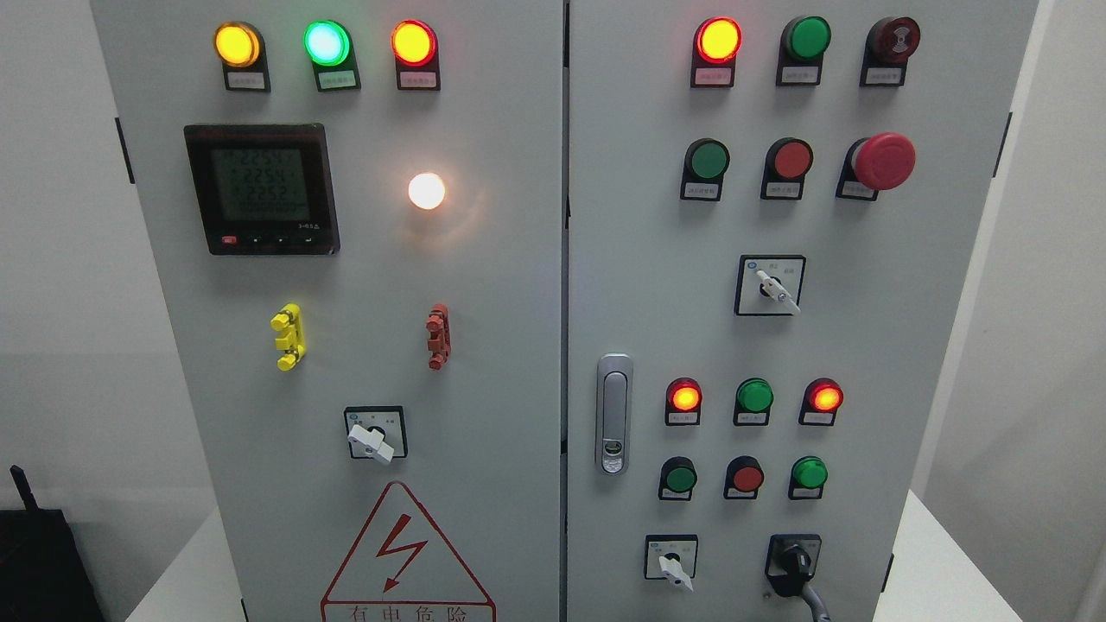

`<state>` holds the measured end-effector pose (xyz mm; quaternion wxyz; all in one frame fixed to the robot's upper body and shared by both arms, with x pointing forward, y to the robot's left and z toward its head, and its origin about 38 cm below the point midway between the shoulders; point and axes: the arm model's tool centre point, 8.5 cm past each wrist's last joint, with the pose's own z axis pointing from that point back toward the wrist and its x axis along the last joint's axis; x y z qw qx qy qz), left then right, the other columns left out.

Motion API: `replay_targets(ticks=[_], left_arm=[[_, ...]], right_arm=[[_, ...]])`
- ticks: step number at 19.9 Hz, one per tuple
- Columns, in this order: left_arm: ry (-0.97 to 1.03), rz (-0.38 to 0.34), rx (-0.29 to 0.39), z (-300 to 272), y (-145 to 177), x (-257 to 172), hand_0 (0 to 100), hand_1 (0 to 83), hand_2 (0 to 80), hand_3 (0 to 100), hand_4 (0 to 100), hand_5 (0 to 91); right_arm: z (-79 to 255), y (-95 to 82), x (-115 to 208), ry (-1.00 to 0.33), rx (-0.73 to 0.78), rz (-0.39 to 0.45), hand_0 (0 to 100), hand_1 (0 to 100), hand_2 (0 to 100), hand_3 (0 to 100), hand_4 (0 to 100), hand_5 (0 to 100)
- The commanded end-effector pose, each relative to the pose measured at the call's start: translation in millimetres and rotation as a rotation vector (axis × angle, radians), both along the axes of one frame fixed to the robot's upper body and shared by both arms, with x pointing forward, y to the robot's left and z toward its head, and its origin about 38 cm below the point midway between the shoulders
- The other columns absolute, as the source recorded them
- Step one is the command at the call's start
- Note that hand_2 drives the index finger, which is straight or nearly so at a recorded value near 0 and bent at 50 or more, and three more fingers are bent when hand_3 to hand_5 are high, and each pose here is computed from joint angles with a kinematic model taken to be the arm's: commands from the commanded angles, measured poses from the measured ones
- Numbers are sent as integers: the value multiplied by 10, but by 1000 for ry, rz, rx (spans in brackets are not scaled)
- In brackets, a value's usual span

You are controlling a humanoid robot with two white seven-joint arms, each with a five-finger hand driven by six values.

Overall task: Trip black knob to open circuit
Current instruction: 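Close the right hand fingers around the black knob handle, then twist the black knob with the right hand to the off position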

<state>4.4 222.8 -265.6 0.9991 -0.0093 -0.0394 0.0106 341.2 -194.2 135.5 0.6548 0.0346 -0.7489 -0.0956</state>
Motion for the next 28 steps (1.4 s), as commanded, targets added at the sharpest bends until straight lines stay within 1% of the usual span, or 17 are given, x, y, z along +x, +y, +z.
replay_targets(ticks=[1, 6, 12, 23, 28], left_arm=[[-6, 3, 0, 0, 1, 29, 120, 389, 0, 0, 0, 0], [-6, 3, -1, 0, -9, 29, 120, 389, 0, 0, 0, 0], [-5, 3, -1, 0, -9, 19, 120, 389, 0, 0, 0, 0], [-6, 3, 0, 0, 1, 29, 120, 389, 0, 0, 0, 0], [-6, 3, 0, 0, 1, 29, 120, 389, 0, 0, 0, 0]], right_arm=[[131, 103, 26, -44, 4, 38, 0, 0, 26, 1000, 1000, 1000], [141, 108, 19, -47, 4, 39, 0, 0, 27, 1000, 1000, 1000], [172, 201, 6, -57, 7, 64, 0, 0, 28, 1000, 1000, 1000], [189, 207, 11, -66, 8, 65, 0, 0, 30, 1000, 1000, 1000], [226, 243, 4, -77, 10, 75, 0, 0, 31, 1000, 1000, 1000]])
